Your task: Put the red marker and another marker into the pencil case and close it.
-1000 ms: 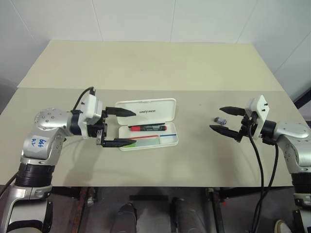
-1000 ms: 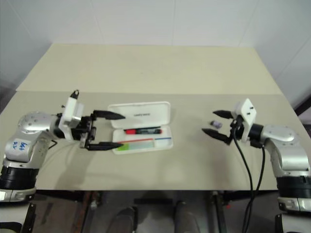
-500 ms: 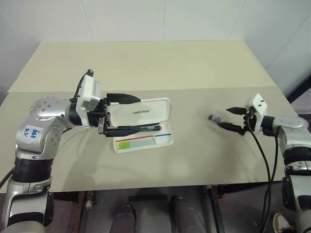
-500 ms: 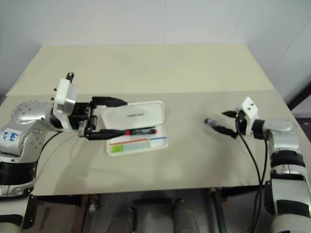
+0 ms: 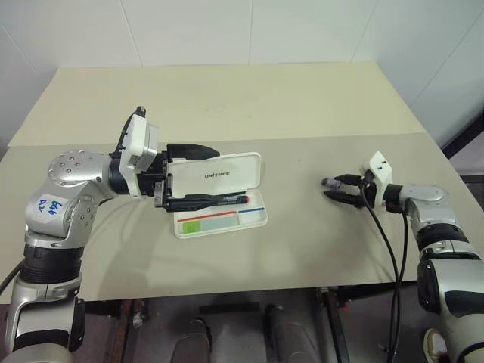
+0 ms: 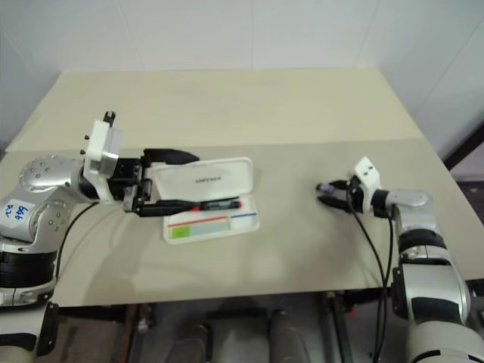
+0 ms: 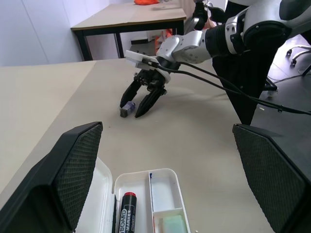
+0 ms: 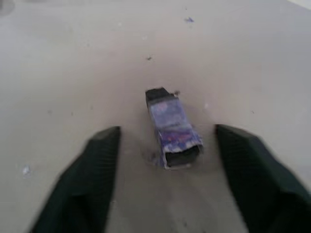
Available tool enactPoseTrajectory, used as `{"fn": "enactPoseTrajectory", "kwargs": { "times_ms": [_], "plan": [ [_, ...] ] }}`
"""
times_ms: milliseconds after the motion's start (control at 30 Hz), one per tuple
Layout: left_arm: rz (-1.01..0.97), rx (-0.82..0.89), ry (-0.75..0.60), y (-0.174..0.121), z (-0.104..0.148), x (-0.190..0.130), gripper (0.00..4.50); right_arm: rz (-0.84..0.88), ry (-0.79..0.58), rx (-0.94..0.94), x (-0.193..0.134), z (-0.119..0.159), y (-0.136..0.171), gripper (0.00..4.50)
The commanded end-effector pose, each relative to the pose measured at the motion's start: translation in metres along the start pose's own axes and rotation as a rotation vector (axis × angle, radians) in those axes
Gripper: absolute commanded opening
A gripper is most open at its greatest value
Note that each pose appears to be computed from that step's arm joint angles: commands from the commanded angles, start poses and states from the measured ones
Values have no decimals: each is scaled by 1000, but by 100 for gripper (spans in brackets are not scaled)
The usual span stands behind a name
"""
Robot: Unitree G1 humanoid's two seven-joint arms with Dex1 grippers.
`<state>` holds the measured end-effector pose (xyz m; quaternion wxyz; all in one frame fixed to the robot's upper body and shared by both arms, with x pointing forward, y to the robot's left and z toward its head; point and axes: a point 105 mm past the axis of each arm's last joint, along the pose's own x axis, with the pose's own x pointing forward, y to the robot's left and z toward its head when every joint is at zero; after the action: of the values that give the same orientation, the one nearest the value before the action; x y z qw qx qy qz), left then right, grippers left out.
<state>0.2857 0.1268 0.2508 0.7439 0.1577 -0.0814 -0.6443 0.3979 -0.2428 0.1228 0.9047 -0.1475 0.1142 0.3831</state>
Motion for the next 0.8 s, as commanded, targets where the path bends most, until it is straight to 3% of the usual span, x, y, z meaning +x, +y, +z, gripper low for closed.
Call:
{"fn": "enactPoseTrajectory", "kwargs": {
  "times_ms": [33,167,400,633,800],
  "plan": [
    [-7,69,-23,-2,15,0,450,-34,-22,-8,-3,6,-6,173],
    [0,70,-21,-1,13,-1,450,-13,-30,-16,-5,7,-4,37],
    [53,66,36,2,-3,-20,450,148,-131,-158,3,43,17,36],
    [102,36,126,-8,-28,-47,450,405,-230,-273,12,82,80,36],
    [137,17,154,-14,-39,-59,450,652,-277,-338,29,98,154,36]
  ]
}}
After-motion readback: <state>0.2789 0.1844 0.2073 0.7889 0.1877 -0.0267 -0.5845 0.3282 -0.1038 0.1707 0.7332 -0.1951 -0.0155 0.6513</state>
